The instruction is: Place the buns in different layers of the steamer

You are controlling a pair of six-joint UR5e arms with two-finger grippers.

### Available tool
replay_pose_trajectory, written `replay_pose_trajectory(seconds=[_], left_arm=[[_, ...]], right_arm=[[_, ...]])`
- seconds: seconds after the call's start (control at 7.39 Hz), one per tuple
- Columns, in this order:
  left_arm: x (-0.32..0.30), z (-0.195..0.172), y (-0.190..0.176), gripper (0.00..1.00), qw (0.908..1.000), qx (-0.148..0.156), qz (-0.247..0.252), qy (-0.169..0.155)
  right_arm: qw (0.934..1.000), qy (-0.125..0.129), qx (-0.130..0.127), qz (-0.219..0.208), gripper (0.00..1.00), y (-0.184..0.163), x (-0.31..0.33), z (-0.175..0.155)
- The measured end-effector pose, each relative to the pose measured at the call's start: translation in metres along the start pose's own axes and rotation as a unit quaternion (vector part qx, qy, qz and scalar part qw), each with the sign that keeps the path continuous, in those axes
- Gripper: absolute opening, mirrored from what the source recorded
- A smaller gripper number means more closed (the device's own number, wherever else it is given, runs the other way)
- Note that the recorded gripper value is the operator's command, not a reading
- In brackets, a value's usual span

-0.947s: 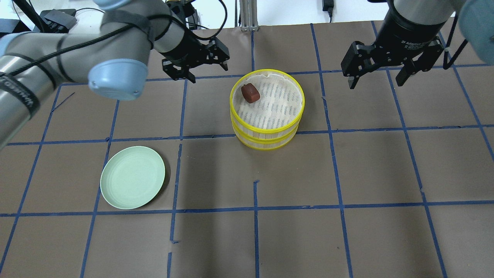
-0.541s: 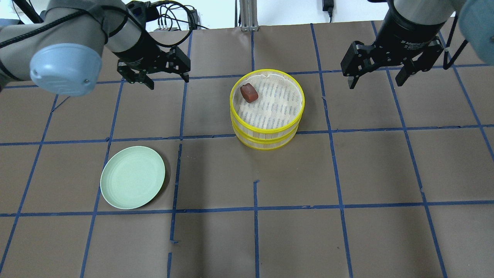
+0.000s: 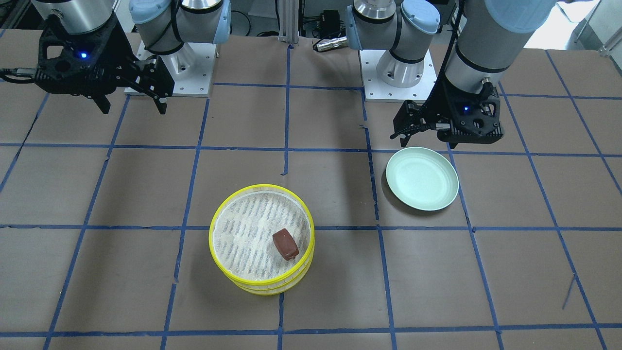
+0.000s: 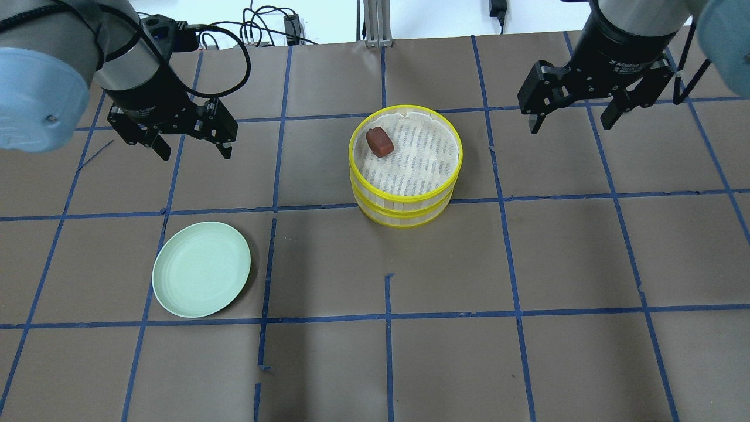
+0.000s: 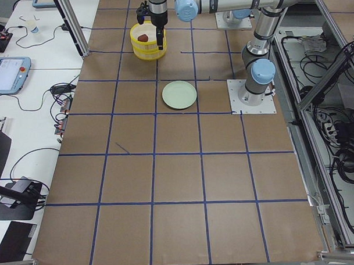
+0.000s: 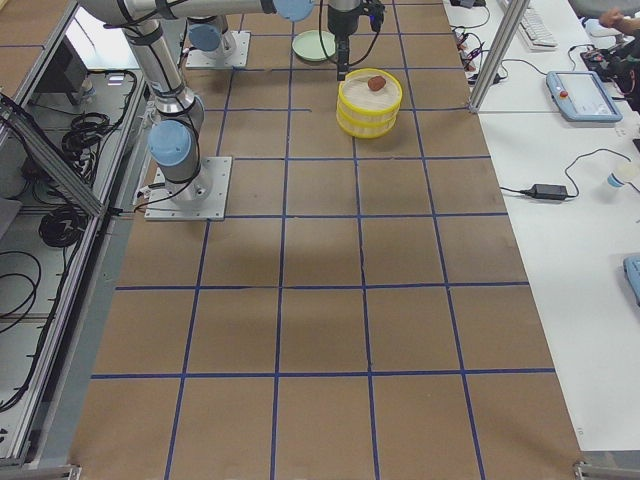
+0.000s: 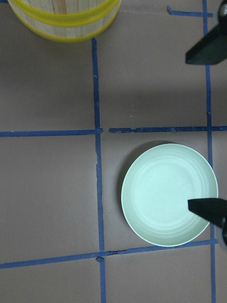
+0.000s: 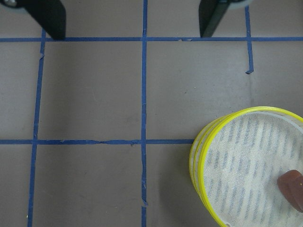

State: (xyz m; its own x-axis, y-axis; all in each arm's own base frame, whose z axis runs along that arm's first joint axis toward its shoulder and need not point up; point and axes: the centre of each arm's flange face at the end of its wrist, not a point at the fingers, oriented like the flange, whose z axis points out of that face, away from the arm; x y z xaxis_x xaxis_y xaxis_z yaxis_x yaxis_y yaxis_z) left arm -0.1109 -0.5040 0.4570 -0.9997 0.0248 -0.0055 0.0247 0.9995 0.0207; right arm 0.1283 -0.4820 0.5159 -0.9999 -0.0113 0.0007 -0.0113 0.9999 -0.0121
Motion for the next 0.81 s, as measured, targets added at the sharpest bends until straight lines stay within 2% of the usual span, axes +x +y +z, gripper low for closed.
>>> replay_pose_trajectory(seconds=[0.27,0.54,0.81], left_arm=[[-0.003,-0.003,0.005,1.0,1.0,-0.004,-0.001,-0.008],[-0.008,-0.008,0.012,1.0,0.9993,-0.012,0.0,-0.034],[-0.01,-0.009,0.014,1.0,0.9992,-0.014,0.0,-0.039]], right_arm=[[1.0,0.0,0.0,0.0,1.0,0.0,0.0,0.0],[1.0,-0.001,0.0,-0.001,1.0,0.0,-0.001,0.001],[1.0,-0.001,-0.001,0.0,1.0,0.0,-0.001,0.001]])
